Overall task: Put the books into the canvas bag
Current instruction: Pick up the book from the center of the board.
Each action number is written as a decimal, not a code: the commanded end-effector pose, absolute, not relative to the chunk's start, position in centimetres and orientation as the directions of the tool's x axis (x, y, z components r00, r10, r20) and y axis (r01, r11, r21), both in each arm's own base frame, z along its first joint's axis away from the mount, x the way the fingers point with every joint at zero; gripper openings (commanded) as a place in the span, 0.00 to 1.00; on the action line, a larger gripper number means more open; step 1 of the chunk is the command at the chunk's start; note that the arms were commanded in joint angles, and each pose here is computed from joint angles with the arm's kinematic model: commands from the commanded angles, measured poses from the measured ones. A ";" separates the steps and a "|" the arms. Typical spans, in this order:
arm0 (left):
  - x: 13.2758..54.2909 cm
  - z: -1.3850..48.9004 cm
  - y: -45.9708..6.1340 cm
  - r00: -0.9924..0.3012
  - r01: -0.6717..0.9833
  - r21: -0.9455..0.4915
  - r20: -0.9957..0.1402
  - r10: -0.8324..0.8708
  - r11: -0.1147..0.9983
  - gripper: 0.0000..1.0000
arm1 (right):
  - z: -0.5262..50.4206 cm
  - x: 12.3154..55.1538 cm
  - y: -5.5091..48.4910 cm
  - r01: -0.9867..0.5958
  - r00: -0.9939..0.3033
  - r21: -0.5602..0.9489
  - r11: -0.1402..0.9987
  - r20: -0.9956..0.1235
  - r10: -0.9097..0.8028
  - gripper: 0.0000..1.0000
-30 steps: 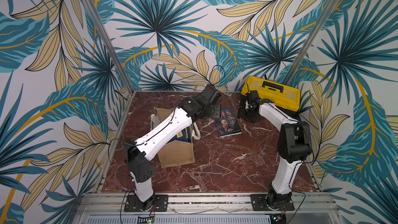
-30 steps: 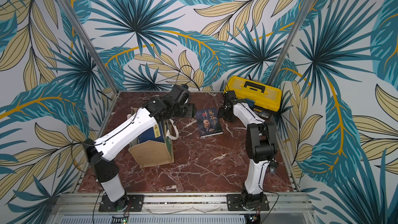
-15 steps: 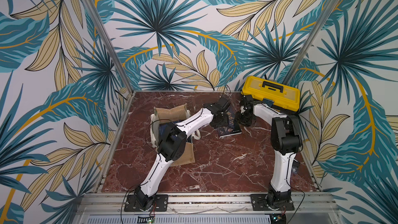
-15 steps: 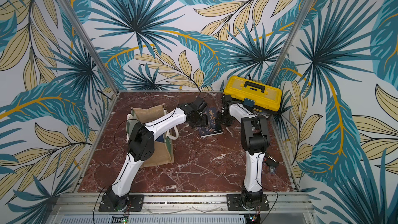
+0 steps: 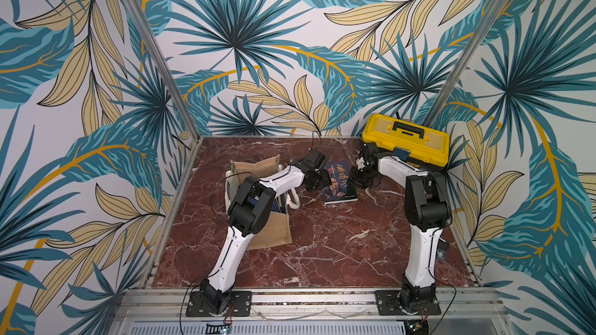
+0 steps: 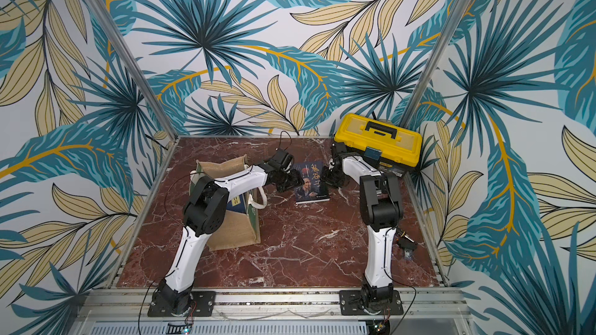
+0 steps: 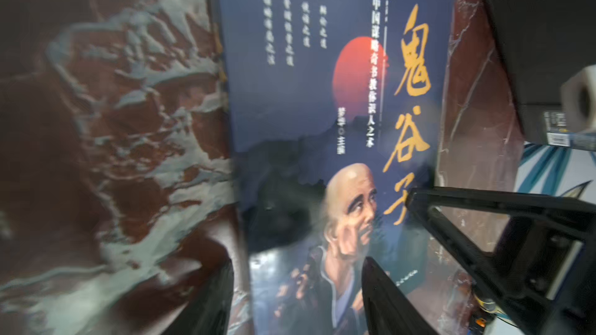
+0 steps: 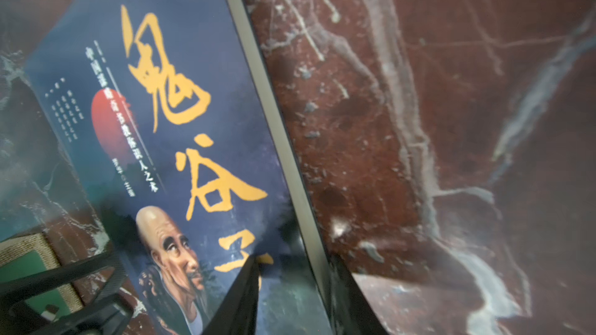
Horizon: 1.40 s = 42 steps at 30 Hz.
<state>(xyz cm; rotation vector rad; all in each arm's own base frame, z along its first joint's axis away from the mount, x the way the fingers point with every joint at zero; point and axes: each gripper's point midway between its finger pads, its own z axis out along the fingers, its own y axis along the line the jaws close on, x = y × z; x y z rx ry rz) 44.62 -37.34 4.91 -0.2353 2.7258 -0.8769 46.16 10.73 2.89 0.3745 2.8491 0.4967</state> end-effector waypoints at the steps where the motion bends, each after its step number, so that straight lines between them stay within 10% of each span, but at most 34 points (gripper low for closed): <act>1: 44.1 4.2 -38.4 -0.962 -0.080 -0.652 -0.147 -0.229 0.754 0.63 | 0.5 44.1 11.6 0.230 -0.955 0.359 0.904 -0.094 0.280 0.35; 22: 39.8 12.2 -41.9 -0.978 0.051 -0.860 -0.147 -0.150 0.508 0.45 | -0.5 38.2 15.5 0.213 -0.970 0.382 0.899 -0.026 0.241 0.25; 42: 38.5 12.2 -42.3 -0.969 0.057 -0.858 -0.171 -0.179 0.510 0.36 | -0.6 36.3 15.3 0.225 -0.972 0.366 0.903 0.019 0.235 0.41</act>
